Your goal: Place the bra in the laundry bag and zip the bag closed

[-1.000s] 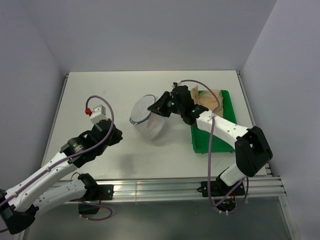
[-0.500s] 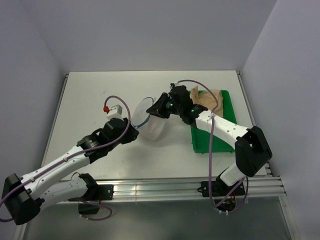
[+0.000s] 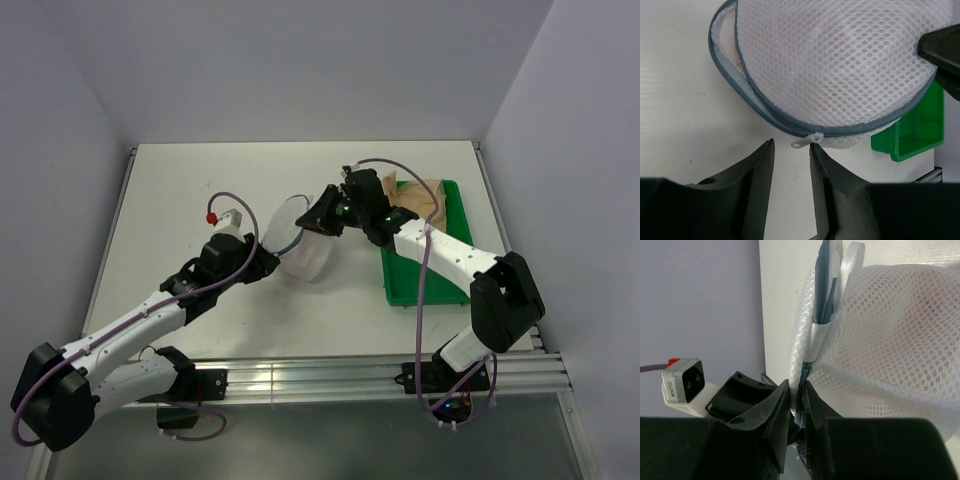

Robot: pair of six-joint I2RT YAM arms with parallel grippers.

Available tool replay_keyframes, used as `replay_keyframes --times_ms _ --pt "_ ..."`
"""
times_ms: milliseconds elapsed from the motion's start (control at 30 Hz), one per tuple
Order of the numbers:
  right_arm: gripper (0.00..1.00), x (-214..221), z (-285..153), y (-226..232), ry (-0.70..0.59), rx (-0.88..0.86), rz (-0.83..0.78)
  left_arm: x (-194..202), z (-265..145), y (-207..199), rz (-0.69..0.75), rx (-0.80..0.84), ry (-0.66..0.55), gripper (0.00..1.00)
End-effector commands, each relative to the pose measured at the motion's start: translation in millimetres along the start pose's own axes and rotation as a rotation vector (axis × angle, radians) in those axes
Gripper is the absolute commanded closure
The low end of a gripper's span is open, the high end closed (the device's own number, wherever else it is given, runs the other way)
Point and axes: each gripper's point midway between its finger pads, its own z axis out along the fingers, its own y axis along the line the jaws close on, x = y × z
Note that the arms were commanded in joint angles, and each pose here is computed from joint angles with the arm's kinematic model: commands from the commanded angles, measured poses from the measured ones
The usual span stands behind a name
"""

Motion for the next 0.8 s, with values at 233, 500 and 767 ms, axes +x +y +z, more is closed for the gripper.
replay_keyframes --times_ms 233,500,767 --pt "0.78 -4.9 -10.5 15.9 0.010 -0.049 -0.043 -14.9 2.4 -26.9 0.052 0.252 -0.024 0.61" --pt "0.78 -4.8 -12.0 16.5 0.013 -0.050 -0.050 -14.7 0.7 -32.4 0.070 0.313 -0.028 0.62" --pt "0.78 -4.4 -9.6 16.0 0.018 -0.051 -0.042 -7.5 1.9 -29.0 0.075 0.313 -0.004 0.66"
